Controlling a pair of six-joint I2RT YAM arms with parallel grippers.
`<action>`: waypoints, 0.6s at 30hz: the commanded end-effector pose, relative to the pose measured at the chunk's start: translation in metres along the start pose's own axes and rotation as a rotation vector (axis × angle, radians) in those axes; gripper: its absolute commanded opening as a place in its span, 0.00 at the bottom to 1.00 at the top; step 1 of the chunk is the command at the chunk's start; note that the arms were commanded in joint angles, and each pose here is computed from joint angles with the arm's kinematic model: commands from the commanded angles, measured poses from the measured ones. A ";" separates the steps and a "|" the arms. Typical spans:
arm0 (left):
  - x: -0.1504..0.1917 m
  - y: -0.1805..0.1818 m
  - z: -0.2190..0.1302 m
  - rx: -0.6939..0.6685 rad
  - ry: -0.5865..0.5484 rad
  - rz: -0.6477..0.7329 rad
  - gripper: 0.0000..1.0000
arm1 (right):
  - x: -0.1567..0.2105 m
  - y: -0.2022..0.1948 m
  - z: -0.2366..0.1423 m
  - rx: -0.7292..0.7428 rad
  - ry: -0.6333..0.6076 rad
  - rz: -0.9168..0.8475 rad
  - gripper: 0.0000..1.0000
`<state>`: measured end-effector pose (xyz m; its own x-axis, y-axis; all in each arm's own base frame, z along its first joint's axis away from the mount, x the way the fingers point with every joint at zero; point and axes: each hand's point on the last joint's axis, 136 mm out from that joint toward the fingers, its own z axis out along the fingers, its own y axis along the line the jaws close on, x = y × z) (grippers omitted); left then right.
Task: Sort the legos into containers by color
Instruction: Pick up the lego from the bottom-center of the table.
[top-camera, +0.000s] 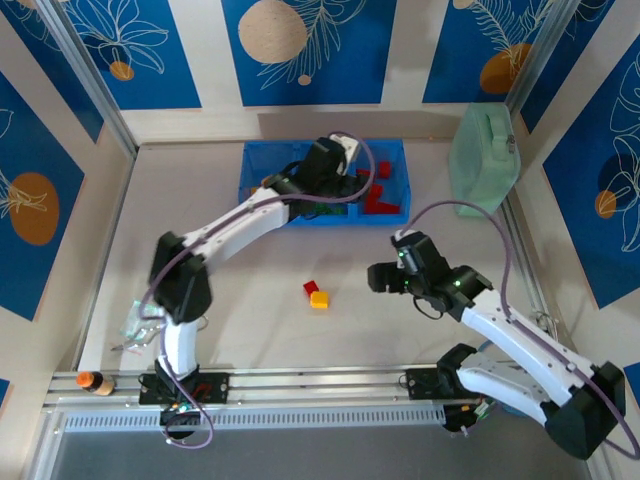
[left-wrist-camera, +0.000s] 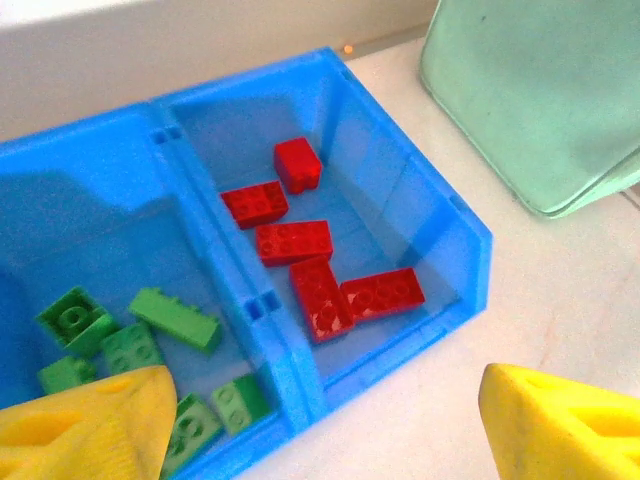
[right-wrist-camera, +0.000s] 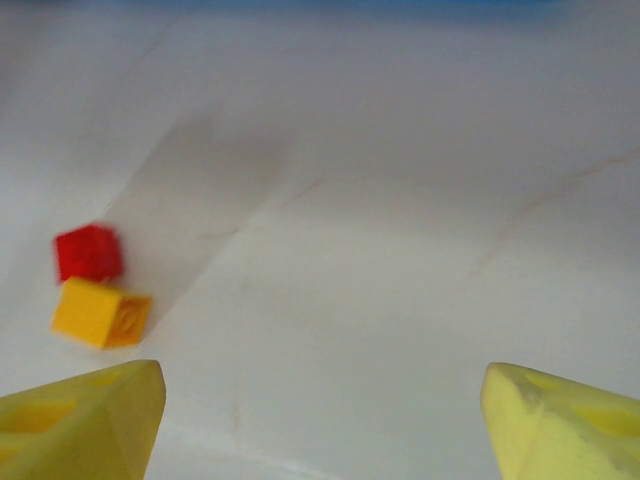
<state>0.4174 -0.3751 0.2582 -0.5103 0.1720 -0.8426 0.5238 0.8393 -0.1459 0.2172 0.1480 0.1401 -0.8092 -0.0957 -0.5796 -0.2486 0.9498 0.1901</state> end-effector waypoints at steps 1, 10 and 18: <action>0.002 0.016 -0.028 -0.039 -0.099 -0.015 0.79 | 0.002 0.046 0.005 -0.163 0.048 -0.128 0.84; 0.089 0.077 -0.085 -0.177 -0.037 -0.133 0.78 | 0.033 0.089 0.051 -0.103 0.258 -0.287 0.88; 0.154 0.115 -0.127 -0.292 -0.001 -0.211 0.77 | 0.045 0.114 0.084 -0.070 0.355 -0.308 0.84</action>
<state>0.3173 -0.2090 0.1762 -0.5981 0.0514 -0.7998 0.2714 0.9520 -0.1418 0.1970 0.2638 0.0687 -0.8146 -0.4801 -0.3255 -0.5334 0.8405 0.0953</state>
